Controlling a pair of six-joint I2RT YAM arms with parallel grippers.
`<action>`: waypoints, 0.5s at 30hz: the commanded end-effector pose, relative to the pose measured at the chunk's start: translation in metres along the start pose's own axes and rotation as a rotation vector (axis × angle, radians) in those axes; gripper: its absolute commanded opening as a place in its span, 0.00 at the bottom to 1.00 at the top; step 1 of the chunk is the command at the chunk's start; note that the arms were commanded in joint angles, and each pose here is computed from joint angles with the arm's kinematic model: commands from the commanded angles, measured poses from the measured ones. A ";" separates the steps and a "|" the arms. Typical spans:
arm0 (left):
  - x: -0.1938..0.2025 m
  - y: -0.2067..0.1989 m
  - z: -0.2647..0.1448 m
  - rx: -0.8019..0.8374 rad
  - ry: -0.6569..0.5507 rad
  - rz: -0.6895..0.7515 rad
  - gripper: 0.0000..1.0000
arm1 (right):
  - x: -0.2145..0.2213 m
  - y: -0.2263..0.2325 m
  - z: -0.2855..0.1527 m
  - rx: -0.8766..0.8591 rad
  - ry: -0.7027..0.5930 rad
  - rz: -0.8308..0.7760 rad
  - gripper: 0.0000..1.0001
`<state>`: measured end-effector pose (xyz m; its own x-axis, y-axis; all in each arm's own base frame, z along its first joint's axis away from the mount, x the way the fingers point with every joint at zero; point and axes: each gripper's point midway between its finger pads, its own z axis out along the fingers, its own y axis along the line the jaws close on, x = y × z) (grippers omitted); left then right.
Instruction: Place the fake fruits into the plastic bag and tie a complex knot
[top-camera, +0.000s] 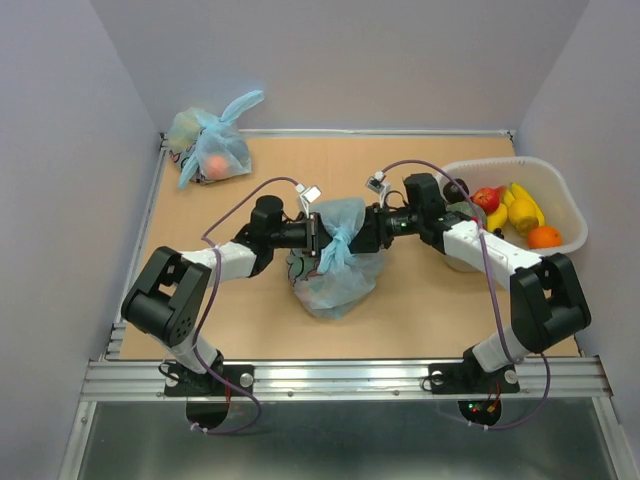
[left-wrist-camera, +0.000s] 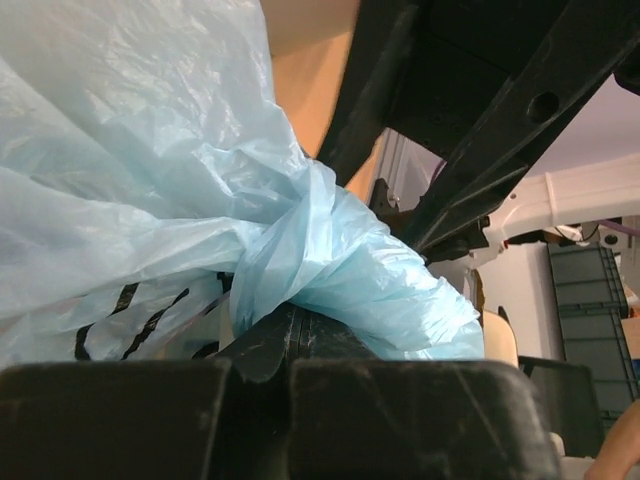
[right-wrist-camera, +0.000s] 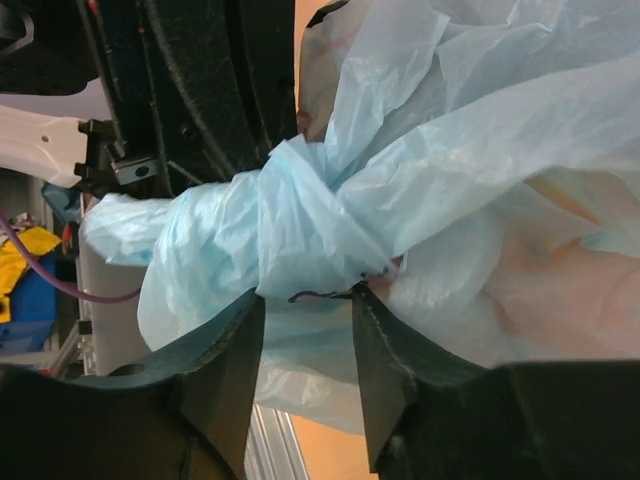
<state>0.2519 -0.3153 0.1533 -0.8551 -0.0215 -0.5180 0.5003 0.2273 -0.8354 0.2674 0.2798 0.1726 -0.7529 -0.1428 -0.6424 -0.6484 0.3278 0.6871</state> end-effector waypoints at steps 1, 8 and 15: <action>-0.014 -0.043 0.005 0.136 -0.012 0.075 0.00 | -0.016 0.016 0.011 -0.056 -0.009 -0.066 0.48; -0.047 -0.107 -0.003 0.414 -0.144 0.154 0.00 | -0.018 0.012 0.018 -0.018 -0.019 -0.052 0.78; -0.047 -0.108 -0.001 0.423 -0.138 0.114 0.00 | -0.052 0.031 0.023 -0.100 -0.089 -0.059 0.86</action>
<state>0.2532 -0.3357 0.2072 -0.8885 -0.1148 -0.4443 0.4480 -0.0074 -0.8940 0.2668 0.2991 0.1792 -0.7705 -0.1432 -0.6211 -0.6329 0.2876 0.7188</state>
